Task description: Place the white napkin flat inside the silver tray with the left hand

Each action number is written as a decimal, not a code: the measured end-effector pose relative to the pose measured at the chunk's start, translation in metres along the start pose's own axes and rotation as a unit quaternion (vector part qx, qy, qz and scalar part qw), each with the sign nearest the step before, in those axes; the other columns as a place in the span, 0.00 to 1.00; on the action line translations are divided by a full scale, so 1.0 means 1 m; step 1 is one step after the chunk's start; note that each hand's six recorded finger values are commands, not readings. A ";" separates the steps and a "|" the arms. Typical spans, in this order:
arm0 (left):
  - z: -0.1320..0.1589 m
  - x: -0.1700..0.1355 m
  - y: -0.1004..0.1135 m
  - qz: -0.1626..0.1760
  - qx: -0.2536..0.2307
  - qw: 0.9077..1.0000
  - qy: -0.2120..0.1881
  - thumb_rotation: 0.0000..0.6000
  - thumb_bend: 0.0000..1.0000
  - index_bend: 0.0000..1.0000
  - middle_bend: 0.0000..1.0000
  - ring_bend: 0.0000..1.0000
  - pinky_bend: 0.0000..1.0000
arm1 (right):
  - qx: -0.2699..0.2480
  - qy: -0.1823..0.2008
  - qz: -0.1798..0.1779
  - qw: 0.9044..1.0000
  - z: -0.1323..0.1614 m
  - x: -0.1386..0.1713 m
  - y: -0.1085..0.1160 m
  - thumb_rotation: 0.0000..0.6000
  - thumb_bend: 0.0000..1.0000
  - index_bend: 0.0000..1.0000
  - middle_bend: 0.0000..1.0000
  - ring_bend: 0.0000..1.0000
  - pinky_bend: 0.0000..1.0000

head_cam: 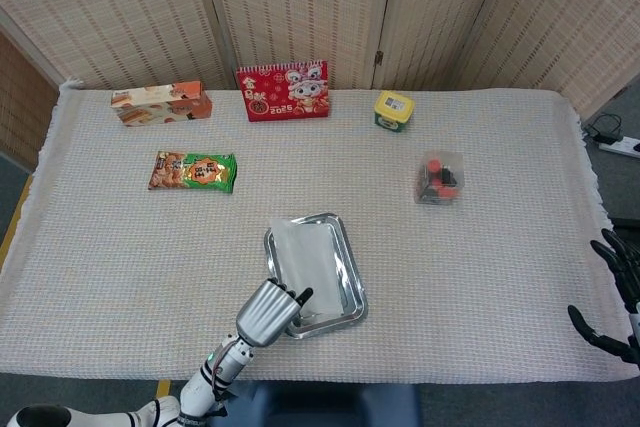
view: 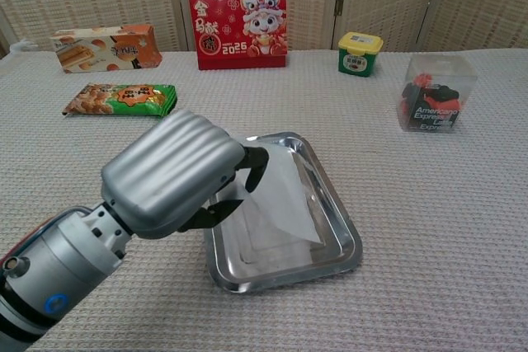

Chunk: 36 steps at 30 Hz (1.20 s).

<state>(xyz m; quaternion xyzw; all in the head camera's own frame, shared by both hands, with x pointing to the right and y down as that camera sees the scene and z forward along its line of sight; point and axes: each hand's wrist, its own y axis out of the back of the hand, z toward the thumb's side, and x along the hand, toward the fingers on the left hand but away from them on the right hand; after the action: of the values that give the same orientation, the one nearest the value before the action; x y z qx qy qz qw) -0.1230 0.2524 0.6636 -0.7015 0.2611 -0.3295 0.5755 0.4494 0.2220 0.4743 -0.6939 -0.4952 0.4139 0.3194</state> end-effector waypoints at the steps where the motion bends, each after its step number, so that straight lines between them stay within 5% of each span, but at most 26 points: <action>1: 0.001 -0.001 -0.003 -0.004 -0.003 1.000 0.003 1.00 0.63 0.61 1.00 1.00 1.00 | -0.002 -0.010 -0.011 1.000 -0.002 0.000 0.004 1.00 0.41 0.00 0.00 0.00 0.00; 5: 0.000 -0.002 -0.011 -0.018 -0.024 0.999 0.016 1.00 0.63 0.60 1.00 1.00 1.00 | -0.019 -0.024 -0.052 0.998 -0.006 -0.001 0.020 1.00 0.41 0.00 0.00 0.00 0.00; 10: -0.003 -0.007 -0.024 -0.072 -0.061 0.995 0.031 1.00 0.63 0.45 1.00 1.00 1.00 | -0.029 -0.023 -0.075 0.996 -0.006 0.002 0.027 1.00 0.41 0.00 0.00 0.00 0.00; 17: -0.003 -0.009 -0.031 -0.170 -0.157 0.971 0.062 1.00 0.49 0.30 1.00 1.00 1.00 | -0.031 -0.025 -0.080 0.996 -0.006 0.001 0.027 1.00 0.41 0.00 0.00 0.00 0.00; 25: -0.012 -0.006 -0.030 -0.169 -0.163 0.970 0.063 1.00 0.24 0.18 1.00 0.99 1.00 | -0.032 -0.022 -0.085 0.996 -0.006 0.000 0.025 1.00 0.41 0.00 0.00 0.00 0.00; 36: -0.019 -0.003 -0.028 -0.198 -0.164 0.964 0.071 1.00 0.13 0.08 1.00 0.99 1.00 | -0.025 -0.012 -0.083 0.996 -0.003 -0.003 0.018 1.00 0.41 0.00 0.00 0.00 0.00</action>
<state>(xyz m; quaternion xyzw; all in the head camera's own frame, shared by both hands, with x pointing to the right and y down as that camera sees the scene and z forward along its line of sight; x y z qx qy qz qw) -0.1394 0.2484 0.6925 -0.7986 0.2076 -0.4387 0.3558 0.4589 0.2139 0.4608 -0.6532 -0.5654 0.3811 0.3293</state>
